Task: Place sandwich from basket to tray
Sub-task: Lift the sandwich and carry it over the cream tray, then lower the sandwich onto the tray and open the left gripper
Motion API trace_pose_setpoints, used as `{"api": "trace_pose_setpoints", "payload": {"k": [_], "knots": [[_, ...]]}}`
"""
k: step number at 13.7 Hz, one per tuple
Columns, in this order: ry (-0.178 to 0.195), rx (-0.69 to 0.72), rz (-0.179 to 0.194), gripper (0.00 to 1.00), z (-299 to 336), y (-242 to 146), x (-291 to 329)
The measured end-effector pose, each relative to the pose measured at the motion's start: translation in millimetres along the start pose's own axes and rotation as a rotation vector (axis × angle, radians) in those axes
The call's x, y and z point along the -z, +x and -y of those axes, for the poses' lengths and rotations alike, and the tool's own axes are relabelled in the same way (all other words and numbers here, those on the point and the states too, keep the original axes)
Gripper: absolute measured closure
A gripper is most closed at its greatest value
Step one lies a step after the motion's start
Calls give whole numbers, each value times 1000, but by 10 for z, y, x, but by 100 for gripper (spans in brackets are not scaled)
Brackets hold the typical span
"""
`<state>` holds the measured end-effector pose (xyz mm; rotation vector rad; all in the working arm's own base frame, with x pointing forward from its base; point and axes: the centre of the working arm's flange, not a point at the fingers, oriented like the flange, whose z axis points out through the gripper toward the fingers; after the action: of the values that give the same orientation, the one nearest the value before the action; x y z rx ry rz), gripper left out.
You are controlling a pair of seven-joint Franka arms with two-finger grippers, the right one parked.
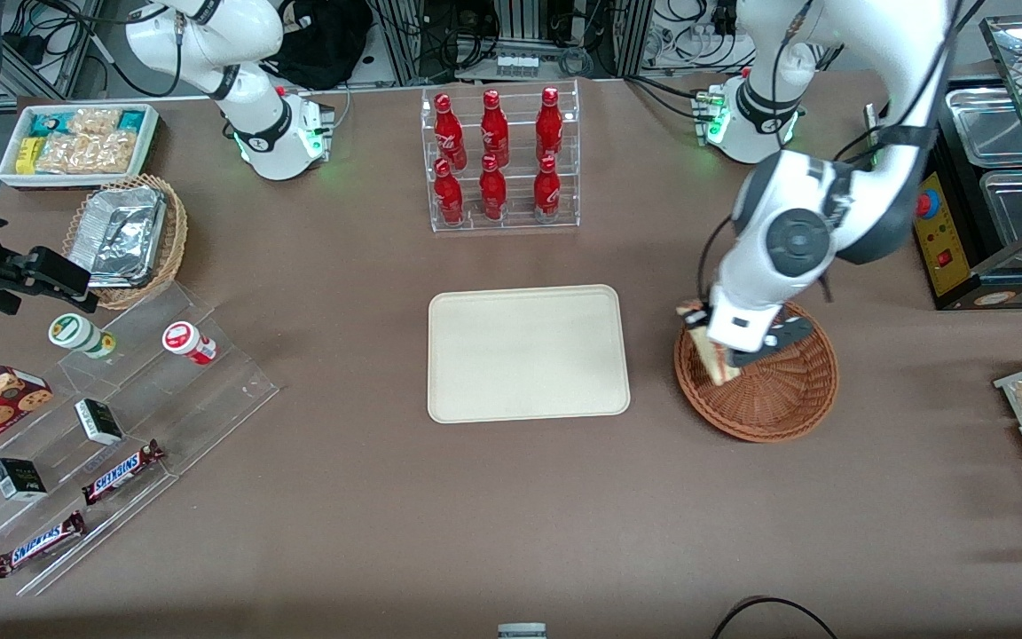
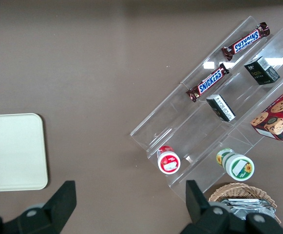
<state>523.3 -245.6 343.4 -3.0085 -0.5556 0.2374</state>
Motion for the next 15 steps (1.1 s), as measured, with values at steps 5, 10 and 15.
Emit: {"api": "trace_pose_setpoints", "payload": {"k": [5, 10, 15], "knots": [[7, -135, 4, 85, -945, -352, -262], [-6, -151, -2, 85, -1584, -582, -437], [-27, -162, -4, 85, -2053, -868, -601]]}}
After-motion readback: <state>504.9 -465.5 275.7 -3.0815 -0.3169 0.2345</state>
